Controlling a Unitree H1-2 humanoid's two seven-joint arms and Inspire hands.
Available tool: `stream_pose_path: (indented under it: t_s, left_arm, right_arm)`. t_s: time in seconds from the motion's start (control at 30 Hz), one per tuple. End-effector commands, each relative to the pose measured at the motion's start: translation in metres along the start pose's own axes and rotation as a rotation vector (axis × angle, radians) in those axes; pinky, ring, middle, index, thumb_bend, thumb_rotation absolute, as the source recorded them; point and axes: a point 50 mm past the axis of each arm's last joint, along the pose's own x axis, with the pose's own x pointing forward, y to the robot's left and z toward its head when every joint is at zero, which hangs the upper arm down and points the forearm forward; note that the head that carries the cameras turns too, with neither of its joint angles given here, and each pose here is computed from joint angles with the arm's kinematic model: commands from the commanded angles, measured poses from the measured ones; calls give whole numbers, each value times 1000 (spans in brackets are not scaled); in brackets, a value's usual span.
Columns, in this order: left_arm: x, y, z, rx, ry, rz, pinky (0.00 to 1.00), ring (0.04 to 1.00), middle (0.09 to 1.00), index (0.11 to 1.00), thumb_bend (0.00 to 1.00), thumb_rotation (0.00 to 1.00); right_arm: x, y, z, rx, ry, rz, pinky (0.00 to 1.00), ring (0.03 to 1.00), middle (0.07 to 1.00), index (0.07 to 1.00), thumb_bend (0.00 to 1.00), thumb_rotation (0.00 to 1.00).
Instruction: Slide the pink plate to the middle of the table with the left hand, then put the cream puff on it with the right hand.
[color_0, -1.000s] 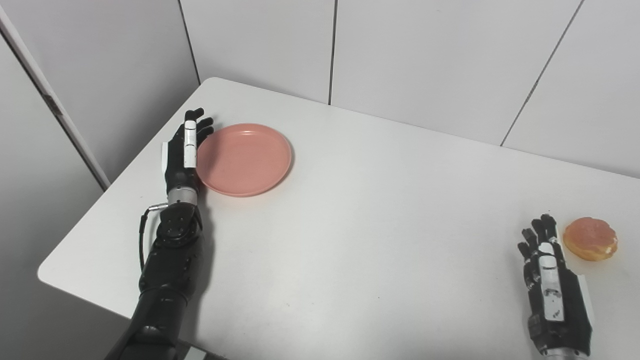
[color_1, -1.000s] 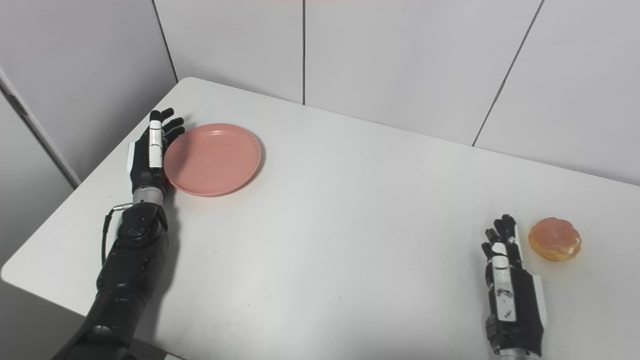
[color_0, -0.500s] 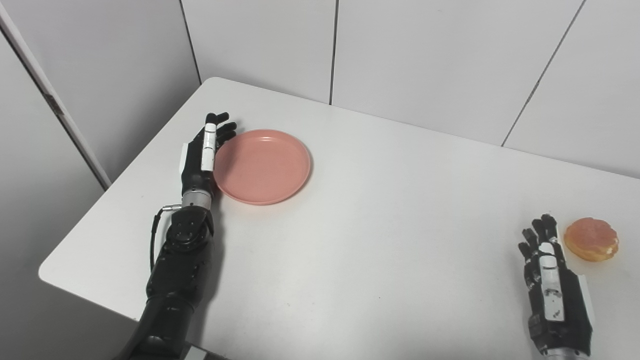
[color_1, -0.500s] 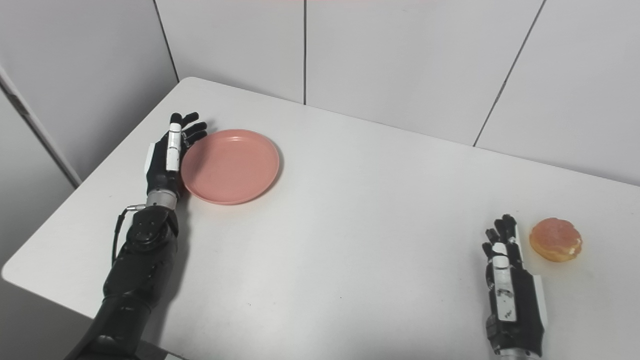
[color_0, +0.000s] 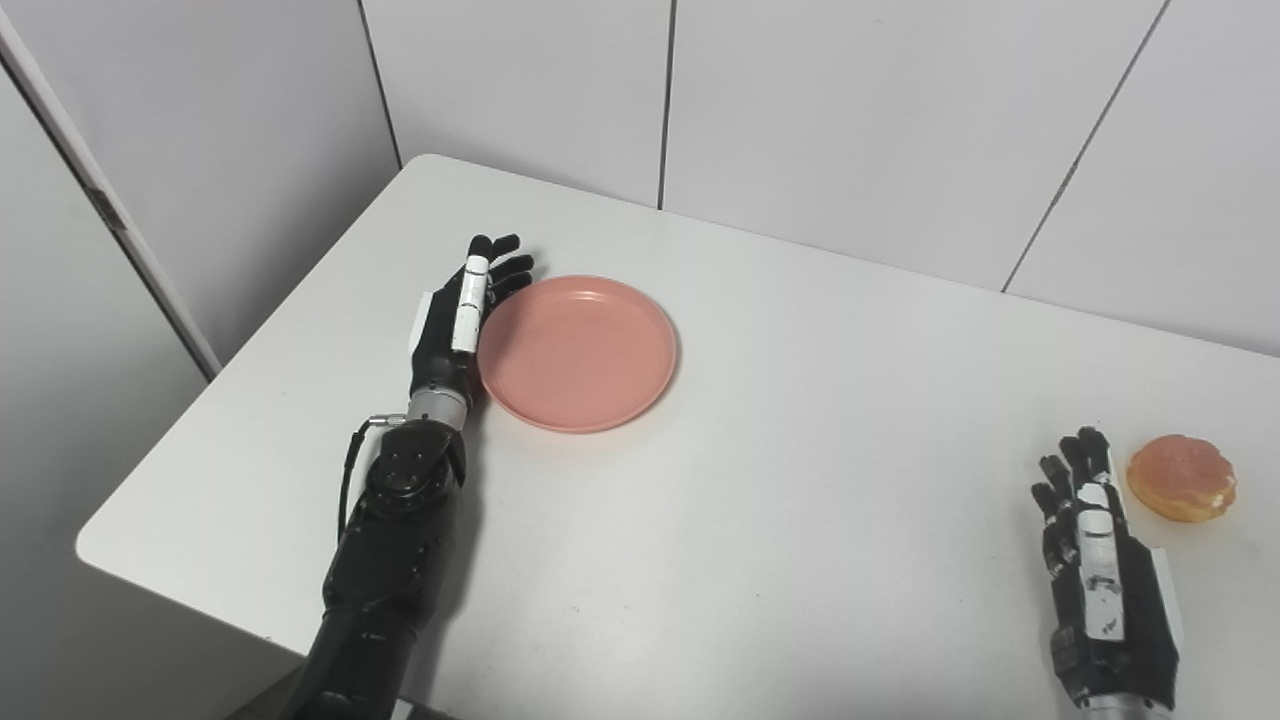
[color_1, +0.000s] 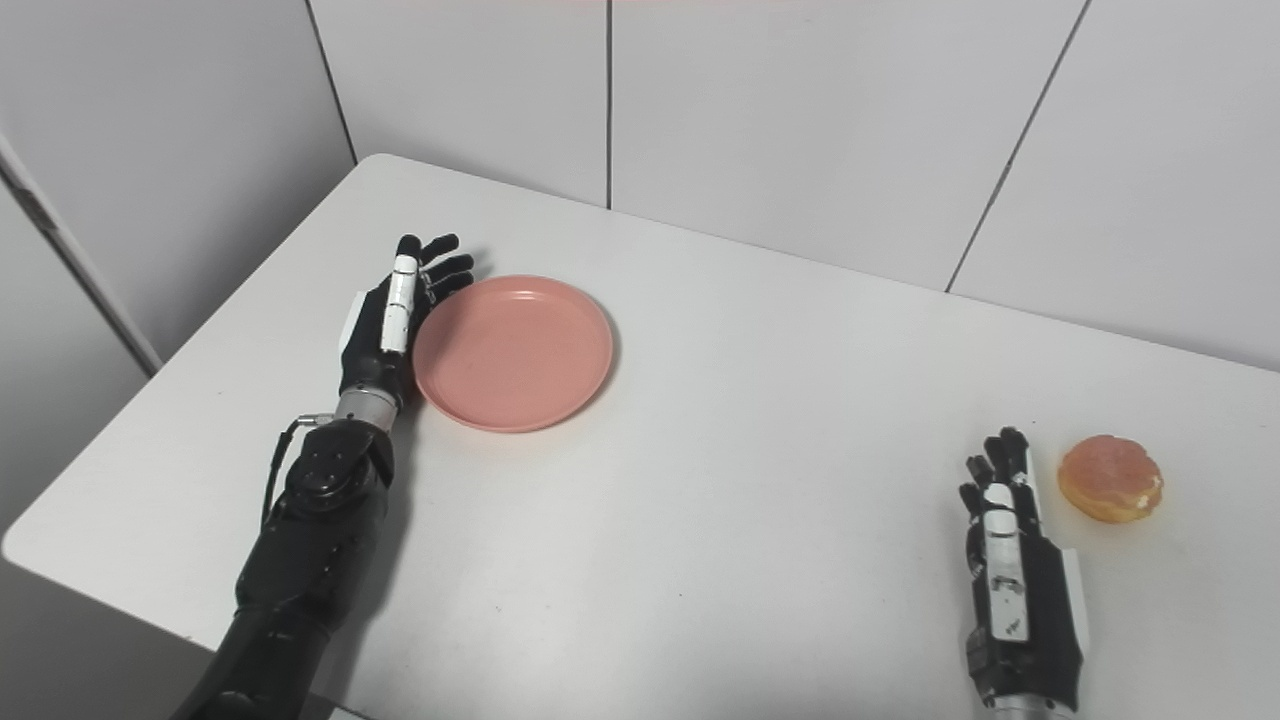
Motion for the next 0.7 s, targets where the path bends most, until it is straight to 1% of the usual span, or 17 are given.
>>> stream_pose_path:
  t_s: [0.0, 0.23, 0.33, 0.47, 0.53, 0.67]
  left_arm:
    - [2, -12, 12, 7, -39, -40, 792, 778, 762, 752, 689, 1000]
    - [-2, -27, 7, 9, -21, -80, 793, 782, 767, 762, 688, 1000]
    - [-4, -33, 5, 5, -14, -110, 795, 783, 767, 767, 684, 1000]
    - [-6, -38, 4, -10, -1, -140, 825, 797, 774, 773, 679, 1000]
    - [-8, -41, 3, -7, 4, -156, 838, 802, 781, 776, 667, 1000]
    - [-11, -46, 1, -4, 17, -177, 838, 806, 786, 775, 680, 1000]
  right_arm:
    - [9, 1, 15, -2, -79, 11, 1000, 987, 1000, 1000, 521, 905]
    - [10, 2, 15, 8, -79, 5, 1000, 982, 997, 994, 539, 891]
    - [11, 3, 14, 2, -78, 1, 1000, 979, 993, 995, 529, 913]
    - [11, 4, 12, 2, -75, 2, 1000, 977, 990, 996, 519, 925]
    - [13, 6, 10, 6, -70, 0, 1000, 980, 993, 999, 540, 926]
    - [14, 8, 10, 18, -68, 0, 1000, 984, 997, 992, 567, 894]
